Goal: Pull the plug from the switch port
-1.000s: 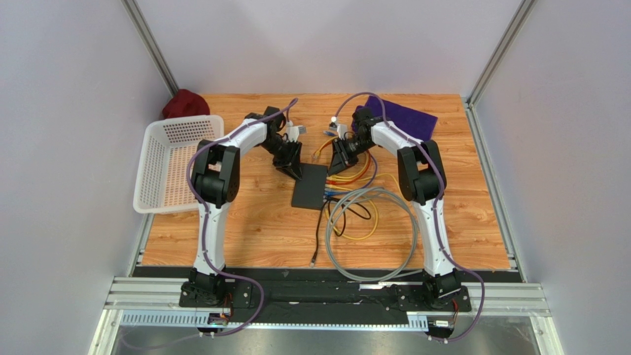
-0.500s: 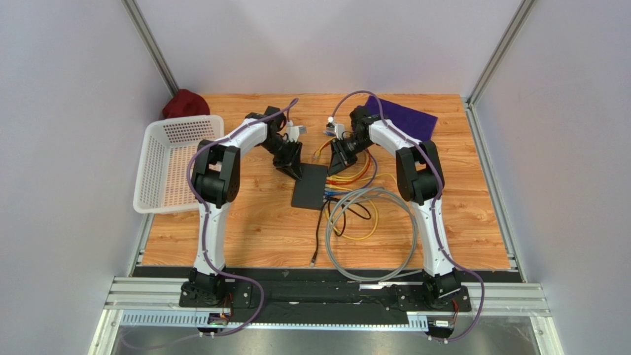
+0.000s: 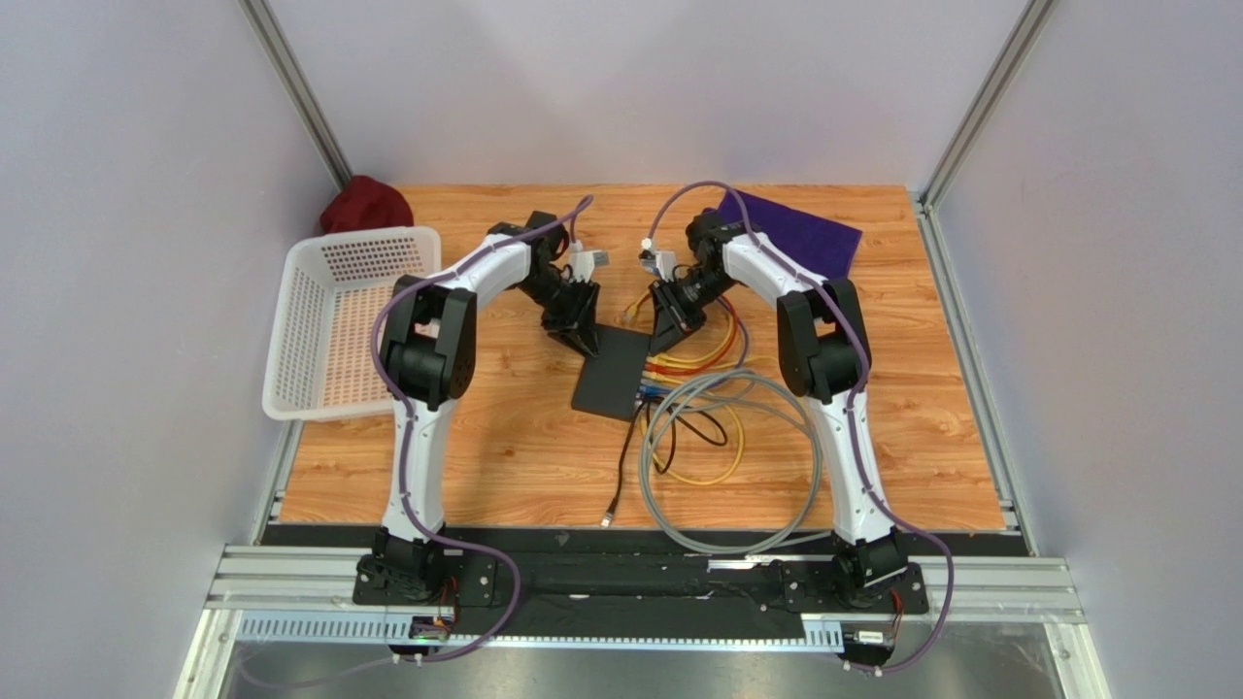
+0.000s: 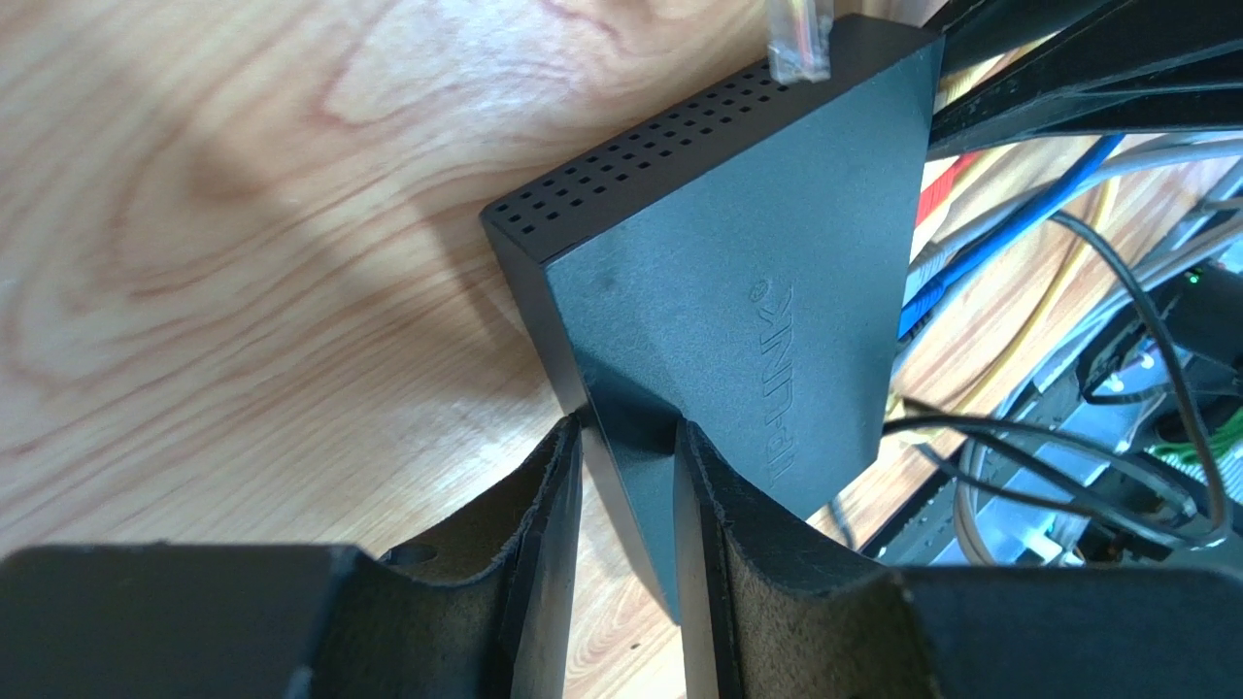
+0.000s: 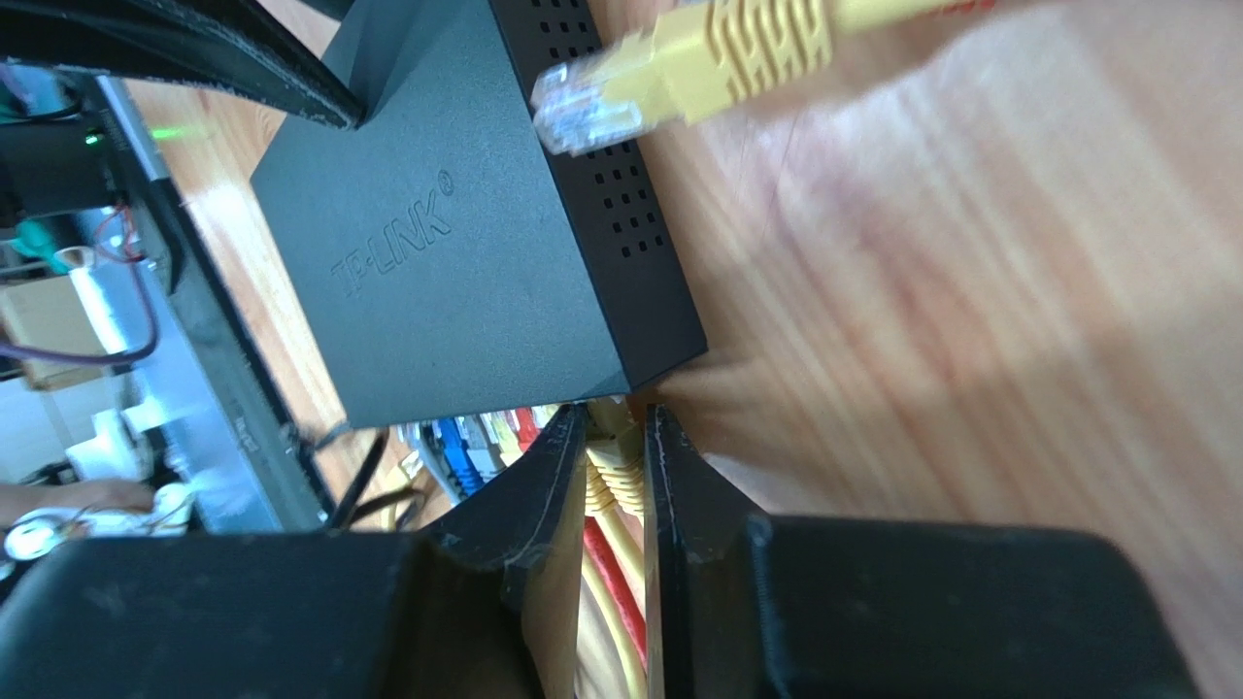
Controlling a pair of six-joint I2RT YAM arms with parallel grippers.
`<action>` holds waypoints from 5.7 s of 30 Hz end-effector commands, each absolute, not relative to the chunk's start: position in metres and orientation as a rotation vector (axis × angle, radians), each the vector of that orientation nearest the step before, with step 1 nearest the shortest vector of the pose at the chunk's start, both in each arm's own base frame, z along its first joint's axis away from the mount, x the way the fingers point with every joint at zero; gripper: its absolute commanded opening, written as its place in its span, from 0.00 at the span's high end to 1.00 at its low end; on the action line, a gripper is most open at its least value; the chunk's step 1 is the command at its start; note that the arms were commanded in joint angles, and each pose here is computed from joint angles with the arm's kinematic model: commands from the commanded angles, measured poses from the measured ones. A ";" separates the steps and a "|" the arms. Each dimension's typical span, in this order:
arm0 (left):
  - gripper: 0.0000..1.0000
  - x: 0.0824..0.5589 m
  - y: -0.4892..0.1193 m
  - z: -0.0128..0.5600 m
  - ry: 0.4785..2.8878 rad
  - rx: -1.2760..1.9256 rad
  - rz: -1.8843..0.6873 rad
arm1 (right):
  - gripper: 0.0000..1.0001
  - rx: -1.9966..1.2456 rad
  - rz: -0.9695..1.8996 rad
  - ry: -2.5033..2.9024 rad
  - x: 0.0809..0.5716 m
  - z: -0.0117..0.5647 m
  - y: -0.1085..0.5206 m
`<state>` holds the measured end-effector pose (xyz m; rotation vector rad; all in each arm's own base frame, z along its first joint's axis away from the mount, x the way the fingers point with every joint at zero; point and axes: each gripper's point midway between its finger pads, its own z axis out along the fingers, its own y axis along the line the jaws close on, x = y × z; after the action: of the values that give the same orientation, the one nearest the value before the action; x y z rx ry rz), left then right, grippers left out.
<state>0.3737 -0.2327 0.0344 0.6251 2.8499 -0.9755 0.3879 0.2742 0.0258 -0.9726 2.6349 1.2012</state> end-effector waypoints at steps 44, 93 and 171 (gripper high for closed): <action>0.64 0.390 -0.235 0.039 2.743 0.749 -0.867 | 1.00 -0.991 0.964 2.393 0.470 0.090 0.245; 0.01 0.426 -0.204 0.462 2.013 -0.200 -1.628 | 0.40 -0.710 0.727 2.376 0.495 0.159 0.226; 0.50 0.367 -0.236 0.040 2.811 0.613 -0.967 | 0.51 -0.976 1.261 2.556 0.403 0.052 0.267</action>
<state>0.3667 -0.2263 0.0414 0.5398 2.8192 -0.9571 0.4003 0.2649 0.0568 -0.9327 2.5916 1.2588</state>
